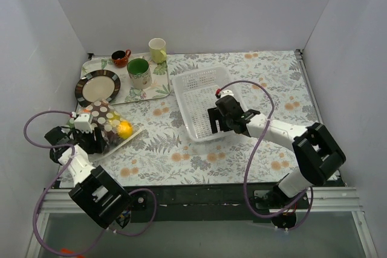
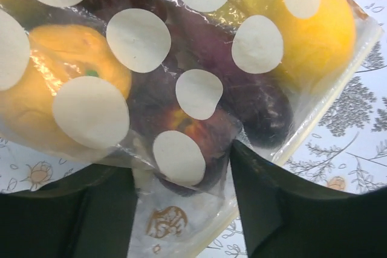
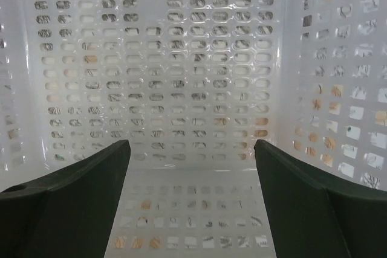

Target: Open the zip-top bag and remove the fake food

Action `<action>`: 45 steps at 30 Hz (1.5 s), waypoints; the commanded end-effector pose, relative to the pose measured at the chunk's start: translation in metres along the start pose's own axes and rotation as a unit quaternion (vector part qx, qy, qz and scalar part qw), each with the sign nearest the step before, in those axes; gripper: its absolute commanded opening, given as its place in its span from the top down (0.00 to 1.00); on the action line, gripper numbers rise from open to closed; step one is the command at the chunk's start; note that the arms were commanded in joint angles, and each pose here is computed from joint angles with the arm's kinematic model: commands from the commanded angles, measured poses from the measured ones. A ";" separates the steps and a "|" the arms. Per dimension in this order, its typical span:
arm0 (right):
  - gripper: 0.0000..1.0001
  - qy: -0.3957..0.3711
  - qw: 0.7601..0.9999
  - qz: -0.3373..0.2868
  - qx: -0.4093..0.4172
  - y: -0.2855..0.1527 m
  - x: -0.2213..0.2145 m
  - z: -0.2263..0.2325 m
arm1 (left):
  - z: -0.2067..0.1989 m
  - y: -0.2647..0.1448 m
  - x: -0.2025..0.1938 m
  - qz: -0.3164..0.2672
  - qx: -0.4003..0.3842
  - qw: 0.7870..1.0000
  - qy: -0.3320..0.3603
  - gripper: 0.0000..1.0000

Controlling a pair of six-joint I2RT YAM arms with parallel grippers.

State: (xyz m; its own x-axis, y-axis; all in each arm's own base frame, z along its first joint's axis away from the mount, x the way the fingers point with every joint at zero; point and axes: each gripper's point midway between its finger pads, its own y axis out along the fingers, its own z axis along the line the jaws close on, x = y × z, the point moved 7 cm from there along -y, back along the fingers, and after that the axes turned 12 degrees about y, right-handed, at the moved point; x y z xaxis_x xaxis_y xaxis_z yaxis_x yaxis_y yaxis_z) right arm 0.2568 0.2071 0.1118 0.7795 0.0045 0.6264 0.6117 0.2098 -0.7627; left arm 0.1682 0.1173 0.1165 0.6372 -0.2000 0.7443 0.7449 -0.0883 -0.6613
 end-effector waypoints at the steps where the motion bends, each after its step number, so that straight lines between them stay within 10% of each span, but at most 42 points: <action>1: 0.08 0.024 1.000 -0.009 -0.015 -0.028 -0.011 -0.012 | -0.012 -0.004 0.022 -0.027 -0.052 0.998 0.012 0.51; 14: 0.07 0.016 0.984 -0.162 0.073 -0.119 0.046 0.010 | -0.063 -0.036 0.124 -0.073 -0.206 0.975 0.048 0.95; 25: 0.07 -0.265 0.859 -0.328 0.291 -0.202 0.057 0.155 | -0.080 -0.090 0.189 -0.131 -0.286 0.948 0.047 0.90; 36: 0.37 -0.384 0.786 -0.248 0.416 -0.210 -0.005 0.238 | -0.092 -0.091 0.198 -0.136 -0.289 0.947 0.046 0.90; 45: 0.15 -0.471 0.784 -0.144 0.379 -0.158 -0.075 0.215 | -0.086 -0.058 0.168 -0.090 -0.279 0.955 0.038 0.89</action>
State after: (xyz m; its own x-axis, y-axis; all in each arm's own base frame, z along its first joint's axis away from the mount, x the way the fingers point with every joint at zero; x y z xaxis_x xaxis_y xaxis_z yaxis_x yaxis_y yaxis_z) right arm 0.0786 0.3854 0.2508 -0.0267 0.4012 0.9156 0.2273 0.8944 -0.3852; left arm 0.2123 0.0021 0.2863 0.4613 -0.1809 0.8686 0.6120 -0.6440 -0.4591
